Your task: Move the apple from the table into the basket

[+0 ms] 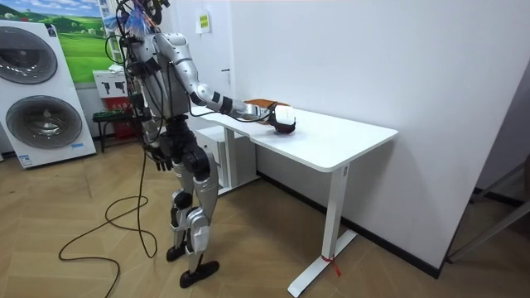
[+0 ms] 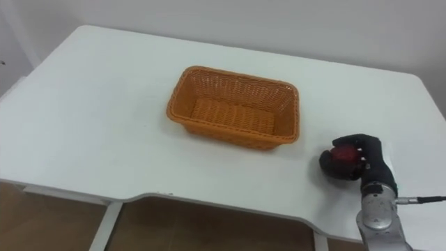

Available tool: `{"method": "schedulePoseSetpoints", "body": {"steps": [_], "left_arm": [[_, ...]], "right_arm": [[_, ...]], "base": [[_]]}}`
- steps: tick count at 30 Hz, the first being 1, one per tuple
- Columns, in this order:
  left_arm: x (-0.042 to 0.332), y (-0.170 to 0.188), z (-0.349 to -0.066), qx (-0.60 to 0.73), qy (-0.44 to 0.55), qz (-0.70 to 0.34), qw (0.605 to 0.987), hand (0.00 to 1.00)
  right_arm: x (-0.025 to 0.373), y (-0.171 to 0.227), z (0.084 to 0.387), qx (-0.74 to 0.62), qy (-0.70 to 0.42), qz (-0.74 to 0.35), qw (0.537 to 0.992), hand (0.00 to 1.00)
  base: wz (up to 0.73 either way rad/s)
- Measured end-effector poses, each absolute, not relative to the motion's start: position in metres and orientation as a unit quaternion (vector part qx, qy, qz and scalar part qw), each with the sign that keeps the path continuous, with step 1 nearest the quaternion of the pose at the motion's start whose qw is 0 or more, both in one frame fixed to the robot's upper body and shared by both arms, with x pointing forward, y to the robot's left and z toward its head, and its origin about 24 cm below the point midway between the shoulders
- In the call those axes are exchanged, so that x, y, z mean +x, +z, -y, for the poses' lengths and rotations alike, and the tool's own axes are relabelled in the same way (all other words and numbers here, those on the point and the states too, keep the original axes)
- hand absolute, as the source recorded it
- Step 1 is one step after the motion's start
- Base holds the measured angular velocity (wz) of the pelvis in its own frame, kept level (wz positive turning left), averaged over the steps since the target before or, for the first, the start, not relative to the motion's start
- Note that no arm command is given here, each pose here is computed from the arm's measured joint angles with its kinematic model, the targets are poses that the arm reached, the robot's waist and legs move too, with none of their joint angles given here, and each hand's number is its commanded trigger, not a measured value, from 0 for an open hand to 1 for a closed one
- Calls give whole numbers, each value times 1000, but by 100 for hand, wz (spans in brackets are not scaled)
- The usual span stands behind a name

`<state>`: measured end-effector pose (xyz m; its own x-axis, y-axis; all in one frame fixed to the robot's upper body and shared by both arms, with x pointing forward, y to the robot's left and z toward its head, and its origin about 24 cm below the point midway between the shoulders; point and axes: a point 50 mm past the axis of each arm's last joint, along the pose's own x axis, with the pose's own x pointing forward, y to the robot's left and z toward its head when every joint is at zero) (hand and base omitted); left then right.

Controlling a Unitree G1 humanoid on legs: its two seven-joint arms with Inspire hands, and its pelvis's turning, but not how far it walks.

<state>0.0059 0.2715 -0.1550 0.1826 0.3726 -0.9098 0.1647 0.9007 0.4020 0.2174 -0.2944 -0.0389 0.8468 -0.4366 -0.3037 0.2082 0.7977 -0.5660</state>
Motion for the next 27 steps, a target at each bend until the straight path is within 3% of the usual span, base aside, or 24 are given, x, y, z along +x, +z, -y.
{"method": "schedulePoseSetpoints", "body": {"steps": [16, 27], "left_arm": [[3, -155, -272, 210, 72, -638, 737, 0], [-1, -156, -270, 199, 60, -645, 735, 0]], "right_arm": [[220, -33, 294, -286, -183, -203, 919, 100], [244, 27, 290, -279, -246, -54, 927, 100]], "base": [[0], [-3]]}}
